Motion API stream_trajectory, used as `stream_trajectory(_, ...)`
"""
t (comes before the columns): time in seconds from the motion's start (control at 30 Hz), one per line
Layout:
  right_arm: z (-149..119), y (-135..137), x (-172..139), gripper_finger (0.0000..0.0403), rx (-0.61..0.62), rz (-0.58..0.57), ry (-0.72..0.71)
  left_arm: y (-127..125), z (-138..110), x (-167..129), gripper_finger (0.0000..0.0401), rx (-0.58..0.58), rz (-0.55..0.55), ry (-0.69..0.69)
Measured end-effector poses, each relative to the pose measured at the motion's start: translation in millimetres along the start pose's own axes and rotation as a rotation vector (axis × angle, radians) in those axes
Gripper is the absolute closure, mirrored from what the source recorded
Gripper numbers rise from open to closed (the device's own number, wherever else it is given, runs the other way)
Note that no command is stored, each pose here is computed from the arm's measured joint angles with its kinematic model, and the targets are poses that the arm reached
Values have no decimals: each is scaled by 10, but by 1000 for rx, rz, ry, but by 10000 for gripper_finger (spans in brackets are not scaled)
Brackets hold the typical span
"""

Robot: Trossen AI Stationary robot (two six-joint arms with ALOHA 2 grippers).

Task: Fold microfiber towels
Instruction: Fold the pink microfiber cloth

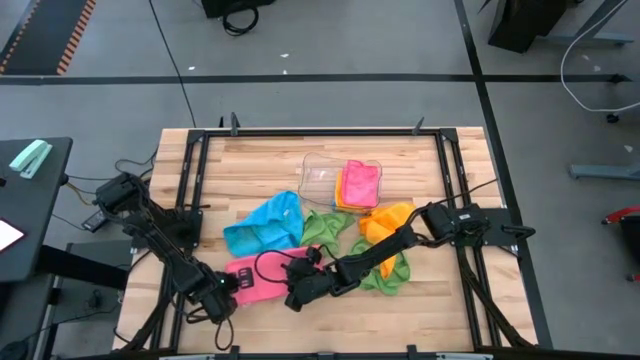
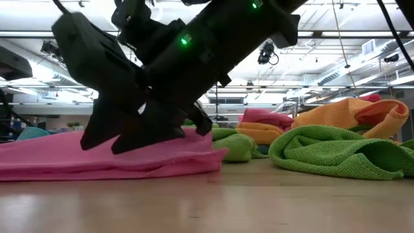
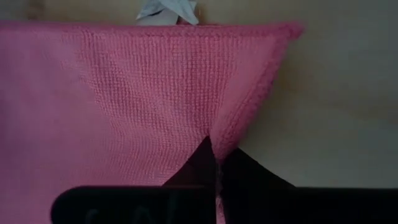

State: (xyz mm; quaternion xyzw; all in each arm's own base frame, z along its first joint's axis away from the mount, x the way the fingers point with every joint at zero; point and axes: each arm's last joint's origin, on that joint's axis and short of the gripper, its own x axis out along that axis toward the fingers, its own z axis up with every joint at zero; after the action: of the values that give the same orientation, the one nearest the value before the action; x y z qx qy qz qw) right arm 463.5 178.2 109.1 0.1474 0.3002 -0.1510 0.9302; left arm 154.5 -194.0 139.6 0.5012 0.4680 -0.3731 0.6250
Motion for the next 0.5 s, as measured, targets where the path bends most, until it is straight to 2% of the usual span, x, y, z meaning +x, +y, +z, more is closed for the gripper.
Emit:
stream_trajectory(0.13,-13,-2,-1,221,-4,5,17,63,37,-134,392,-45,-71,-45)
stream_trajectory(0.5,197,80,-119,221,-19,39,-27,273,120,-378,389,-101,-115,-73)
